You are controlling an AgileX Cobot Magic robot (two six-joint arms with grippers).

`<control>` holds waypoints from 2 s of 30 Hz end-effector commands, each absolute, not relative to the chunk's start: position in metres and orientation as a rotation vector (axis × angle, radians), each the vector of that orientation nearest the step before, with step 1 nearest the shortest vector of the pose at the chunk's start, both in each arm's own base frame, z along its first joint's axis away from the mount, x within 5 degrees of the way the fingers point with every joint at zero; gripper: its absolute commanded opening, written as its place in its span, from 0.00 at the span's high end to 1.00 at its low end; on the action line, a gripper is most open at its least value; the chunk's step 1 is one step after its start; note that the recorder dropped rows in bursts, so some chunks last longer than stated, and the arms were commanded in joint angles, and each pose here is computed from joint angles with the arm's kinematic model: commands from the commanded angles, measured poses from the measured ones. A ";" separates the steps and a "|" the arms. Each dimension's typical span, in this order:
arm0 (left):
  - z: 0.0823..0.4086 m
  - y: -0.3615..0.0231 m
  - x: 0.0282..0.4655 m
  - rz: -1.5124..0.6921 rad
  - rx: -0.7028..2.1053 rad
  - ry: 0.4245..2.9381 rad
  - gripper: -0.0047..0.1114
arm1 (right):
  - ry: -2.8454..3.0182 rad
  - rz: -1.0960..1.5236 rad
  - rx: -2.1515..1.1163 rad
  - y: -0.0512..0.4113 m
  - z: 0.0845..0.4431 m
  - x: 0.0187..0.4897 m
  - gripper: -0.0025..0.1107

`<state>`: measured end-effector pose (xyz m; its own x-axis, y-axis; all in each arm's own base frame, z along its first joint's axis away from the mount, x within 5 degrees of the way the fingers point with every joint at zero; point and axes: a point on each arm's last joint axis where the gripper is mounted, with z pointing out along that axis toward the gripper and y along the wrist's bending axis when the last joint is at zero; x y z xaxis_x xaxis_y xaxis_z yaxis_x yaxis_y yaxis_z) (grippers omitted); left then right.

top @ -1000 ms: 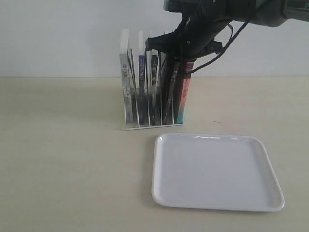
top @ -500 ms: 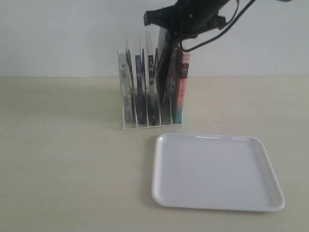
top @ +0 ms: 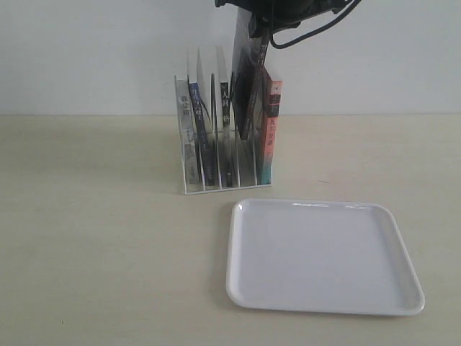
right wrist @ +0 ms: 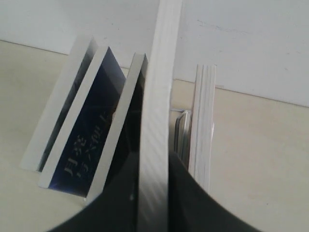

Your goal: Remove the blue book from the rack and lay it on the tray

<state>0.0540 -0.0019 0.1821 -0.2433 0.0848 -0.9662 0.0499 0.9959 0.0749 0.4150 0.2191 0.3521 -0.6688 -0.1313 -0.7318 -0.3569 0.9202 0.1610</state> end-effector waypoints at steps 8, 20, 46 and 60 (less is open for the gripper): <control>0.185 -0.002 0.054 0.035 0.097 1.795 0.92 | 2.245 0.398 -0.348 0.220 0.368 0.410 0.98; 0.185 -0.002 0.054 0.035 0.097 1.795 0.92 | 2.251 0.396 -0.349 0.220 0.368 0.409 0.98; 0.185 -0.002 0.054 0.035 0.097 1.795 0.92 | 2.267 0.386 -0.364 0.220 0.367 0.409 0.98; 0.185 -0.002 0.054 0.035 0.097 1.795 0.92 | 2.333 0.308 -0.461 0.232 0.326 0.423 0.98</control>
